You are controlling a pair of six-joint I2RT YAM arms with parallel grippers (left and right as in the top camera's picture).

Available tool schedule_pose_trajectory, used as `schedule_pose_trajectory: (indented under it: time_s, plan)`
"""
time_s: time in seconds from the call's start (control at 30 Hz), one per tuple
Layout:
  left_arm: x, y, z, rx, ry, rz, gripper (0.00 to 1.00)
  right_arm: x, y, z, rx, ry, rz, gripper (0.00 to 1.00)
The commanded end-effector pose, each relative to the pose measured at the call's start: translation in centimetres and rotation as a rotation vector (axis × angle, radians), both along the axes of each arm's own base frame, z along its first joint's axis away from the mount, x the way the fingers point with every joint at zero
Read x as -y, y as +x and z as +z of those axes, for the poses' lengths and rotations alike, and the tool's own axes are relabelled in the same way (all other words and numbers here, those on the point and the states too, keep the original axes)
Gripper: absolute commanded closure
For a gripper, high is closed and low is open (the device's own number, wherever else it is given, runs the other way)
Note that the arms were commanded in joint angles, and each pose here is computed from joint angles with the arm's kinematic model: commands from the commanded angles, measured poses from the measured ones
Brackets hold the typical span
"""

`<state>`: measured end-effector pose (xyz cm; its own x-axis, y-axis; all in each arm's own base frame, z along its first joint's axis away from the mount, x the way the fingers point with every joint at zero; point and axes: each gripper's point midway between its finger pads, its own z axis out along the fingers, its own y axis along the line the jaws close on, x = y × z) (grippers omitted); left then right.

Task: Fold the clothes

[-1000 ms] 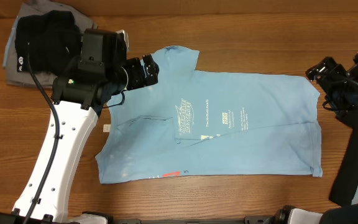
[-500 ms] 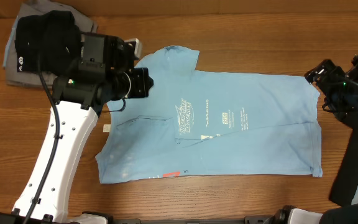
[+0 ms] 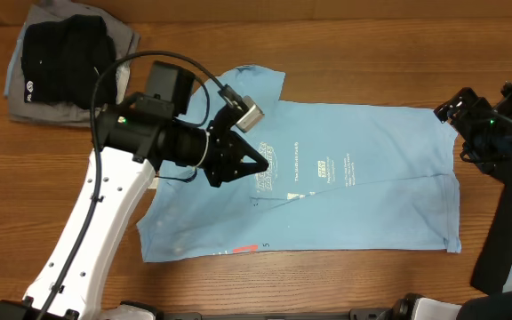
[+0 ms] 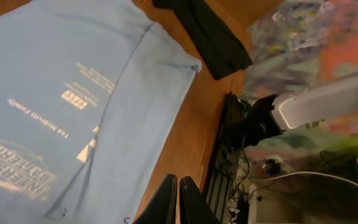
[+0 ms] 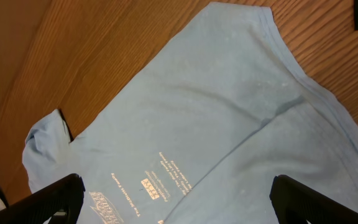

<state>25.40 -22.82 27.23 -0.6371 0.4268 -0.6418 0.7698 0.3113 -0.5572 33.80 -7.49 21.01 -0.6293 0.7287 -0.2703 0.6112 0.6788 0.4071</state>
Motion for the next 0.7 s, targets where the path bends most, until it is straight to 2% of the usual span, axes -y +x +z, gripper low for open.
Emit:
schedule_pose_trajectory:
  time_s: [0.0,0.1,0.3,0.43,0.5,0.57,0.63,0.67]
  plan:
    - [0.5,-0.1,1.1,0.075,-0.052,-0.057,0.92,0.3,0.4,1.3,0.039,-0.021,0.003,0.00]
    - [0.4,0.3,1.0,0.093,-0.038,-0.049,0.96,0.3,0.4,1.3,0.039,-0.021,0.002,0.00]
    - [-0.2,1.4,0.0,0.133,0.035,-0.015,0.96,0.4,0.4,1.3,0.036,-0.026,0.000,0.00]
    - [-0.3,1.5,-0.2,0.135,0.045,-0.010,0.90,0.4,0.4,1.2,0.035,-0.026,0.000,0.00]
    - [-0.2,1.4,-0.2,0.135,0.045,-0.011,0.73,0.4,0.4,1.3,0.036,-0.026,0.000,0.00]
    - [-0.2,1.5,-0.1,0.140,0.044,-0.011,0.61,0.4,0.4,1.3,0.036,-0.026,0.000,0.00]
    - [-0.2,1.5,-0.1,0.141,0.043,-0.011,0.40,0.4,0.4,1.3,0.036,-0.026,0.000,0.00]
    - [-0.2,1.5,-0.1,0.143,0.042,-0.011,0.35,0.4,0.4,1.3,0.036,-0.026,0.000,0.00]
